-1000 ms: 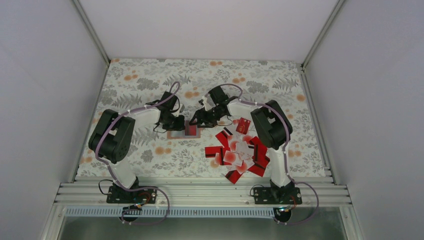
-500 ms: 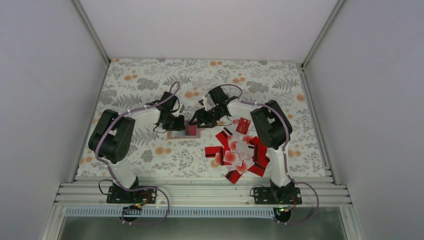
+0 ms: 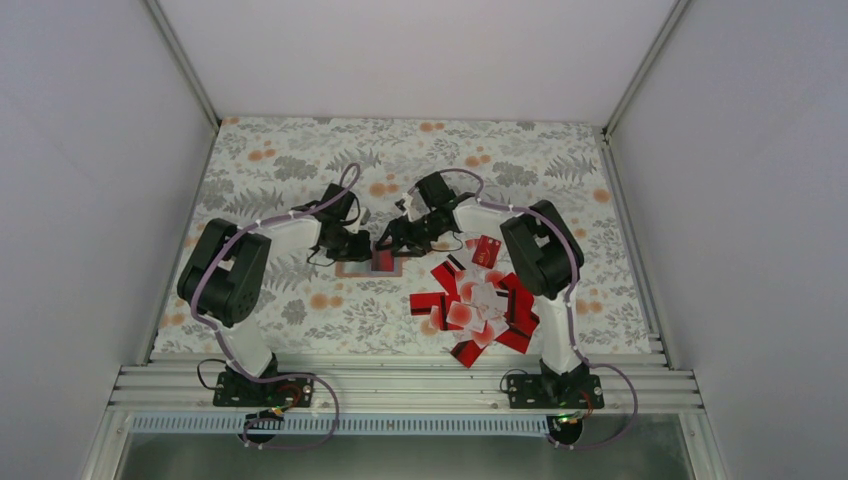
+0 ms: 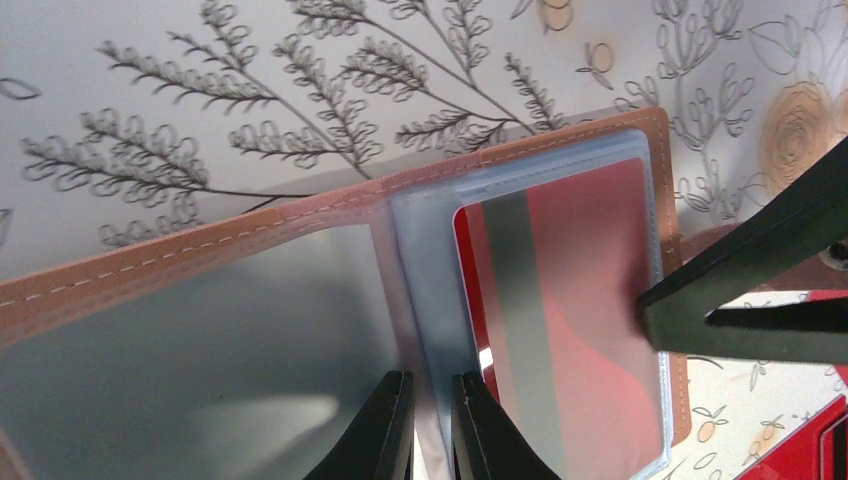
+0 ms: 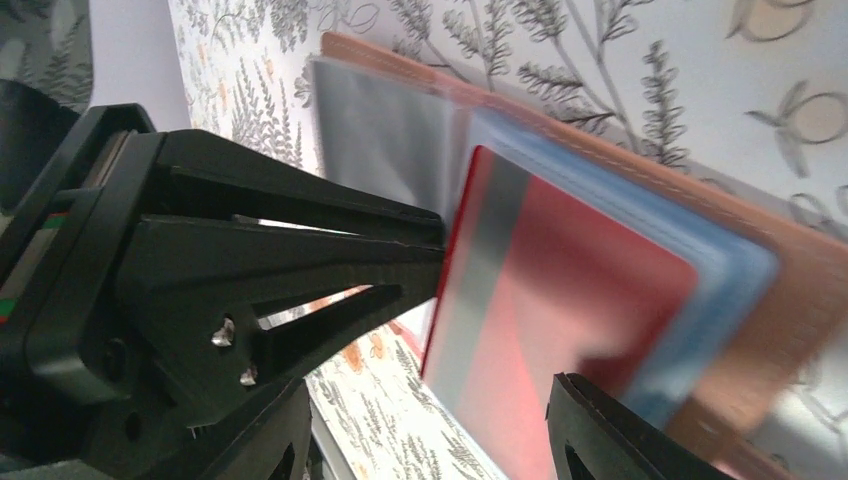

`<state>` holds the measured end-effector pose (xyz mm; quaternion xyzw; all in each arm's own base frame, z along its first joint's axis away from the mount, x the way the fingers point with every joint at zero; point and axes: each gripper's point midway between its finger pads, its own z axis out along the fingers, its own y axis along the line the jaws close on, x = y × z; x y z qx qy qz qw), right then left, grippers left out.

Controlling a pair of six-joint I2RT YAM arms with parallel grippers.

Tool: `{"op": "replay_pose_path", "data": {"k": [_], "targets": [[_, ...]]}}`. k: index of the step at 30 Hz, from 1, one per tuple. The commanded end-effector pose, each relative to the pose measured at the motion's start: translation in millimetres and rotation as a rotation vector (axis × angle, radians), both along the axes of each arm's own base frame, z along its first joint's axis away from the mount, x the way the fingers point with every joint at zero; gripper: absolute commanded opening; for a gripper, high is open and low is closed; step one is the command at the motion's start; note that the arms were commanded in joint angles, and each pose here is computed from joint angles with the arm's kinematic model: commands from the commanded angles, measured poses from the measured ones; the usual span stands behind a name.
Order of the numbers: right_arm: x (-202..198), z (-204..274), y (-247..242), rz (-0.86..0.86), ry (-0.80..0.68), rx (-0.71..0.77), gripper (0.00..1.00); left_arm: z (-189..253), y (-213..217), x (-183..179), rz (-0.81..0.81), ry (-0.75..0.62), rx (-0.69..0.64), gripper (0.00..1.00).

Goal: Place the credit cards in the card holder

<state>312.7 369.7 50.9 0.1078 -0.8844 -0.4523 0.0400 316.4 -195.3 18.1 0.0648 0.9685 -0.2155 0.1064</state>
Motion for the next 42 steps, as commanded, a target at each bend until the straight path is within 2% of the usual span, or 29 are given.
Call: {"op": "replay_pose_path", "data": {"k": [1, 6, 11, 19, 34, 42], "targets": [[-7.5, 15.6, 15.9, 0.038, 0.001, 0.064, 0.61, -19.4, -6.2, -18.2, -0.029, 0.069, -0.009, 0.12], [-4.6, 26.4, 20.2, 0.041, -0.008, 0.087, 0.61, -10.2, -5.3, -14.9, -0.013, 0.056, -0.006, 0.13], [0.0, 18.0, 0.3, 0.01, -0.043, -0.064, 0.61, 2.2, -1.4, -12.8, -0.003, 0.037, 0.014, 0.13], [-10.4, 7.0, -13.8, -0.015, -0.004, -0.121, 0.61, 28.0, 4.7, -7.0, 0.004, -0.014, 0.038, 0.14], [-11.6, -11.2, -18.0, -0.021, 0.029, -0.167, 0.61, 0.0, 6.0, -14.9, -0.026, 0.018, 0.046, 0.14], [-13.0, -17.4, -15.2, -0.009, 0.056, -0.161, 0.61, -8.1, -6.1, -20.0, -0.075, 0.017, -0.002, 0.14]]}}
